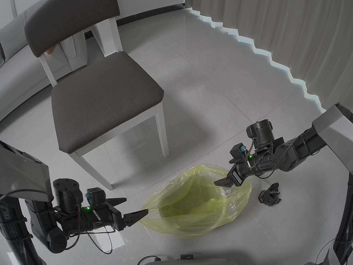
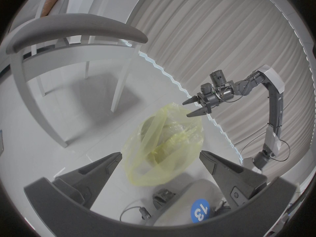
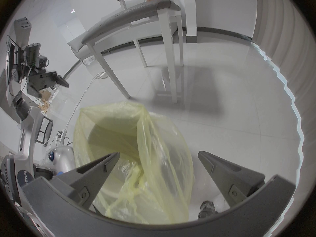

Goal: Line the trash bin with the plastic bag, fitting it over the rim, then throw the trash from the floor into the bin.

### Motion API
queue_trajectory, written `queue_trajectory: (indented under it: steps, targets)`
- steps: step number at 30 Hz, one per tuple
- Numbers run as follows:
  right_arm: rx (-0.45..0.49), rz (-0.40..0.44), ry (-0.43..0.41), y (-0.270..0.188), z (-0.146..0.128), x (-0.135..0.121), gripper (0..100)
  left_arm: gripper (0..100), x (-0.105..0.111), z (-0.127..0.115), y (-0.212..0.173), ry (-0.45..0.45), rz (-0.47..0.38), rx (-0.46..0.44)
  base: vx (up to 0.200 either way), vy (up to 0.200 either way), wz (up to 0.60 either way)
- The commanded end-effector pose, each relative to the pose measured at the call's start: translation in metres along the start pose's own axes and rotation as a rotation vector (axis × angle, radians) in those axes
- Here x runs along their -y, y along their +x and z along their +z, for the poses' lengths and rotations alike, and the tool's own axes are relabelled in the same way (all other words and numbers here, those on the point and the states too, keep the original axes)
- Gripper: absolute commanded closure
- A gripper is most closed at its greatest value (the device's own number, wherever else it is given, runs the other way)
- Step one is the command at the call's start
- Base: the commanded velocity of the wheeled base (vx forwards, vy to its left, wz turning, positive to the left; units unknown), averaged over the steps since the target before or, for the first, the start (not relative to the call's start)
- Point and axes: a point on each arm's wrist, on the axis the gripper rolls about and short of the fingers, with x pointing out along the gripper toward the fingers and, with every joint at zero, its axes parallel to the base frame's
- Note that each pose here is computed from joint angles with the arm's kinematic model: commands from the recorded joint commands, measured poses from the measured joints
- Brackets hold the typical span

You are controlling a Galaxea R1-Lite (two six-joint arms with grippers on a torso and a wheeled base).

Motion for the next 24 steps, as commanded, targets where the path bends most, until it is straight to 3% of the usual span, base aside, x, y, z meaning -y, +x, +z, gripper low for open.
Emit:
queue_trajectory:
  steps: [1, 7, 11, 14, 24]
  targets:
    - [0.019, -0.022, -0.009, -0.034, -0.001, -0.003, 0, 0, 0.002, -0.003, 0.05, 0.055, -0.016, 0.005, 0.0, 0.0, 0.0]
    - [0.045, -0.035, -0.013, -0.054, 0.003, -0.007, 0, 0, -0.011, -0.01, 0.084, 0.112, -0.018, 0.005, 0.0, 0.0, 0.0]
    - [0.054, -0.041, -0.016, -0.067, 0.001, -0.011, 0, 0, -0.025, -0.026, 0.099, 0.183, 0.088, -0.023, 0.0, 0.0, 0.0]
    - [0.056, -0.042, -0.017, -0.07, 0.001, -0.012, 0, 0, -0.028, -0.029, 0.103, 0.191, 0.129, -0.024, 0.0, 0.0, 0.0]
    - [0.052, -0.038, -0.013, -0.071, -0.001, -0.013, 0, 0, -0.032, -0.027, 0.104, 0.194, 0.141, -0.013, 0.0, 0.0, 0.0]
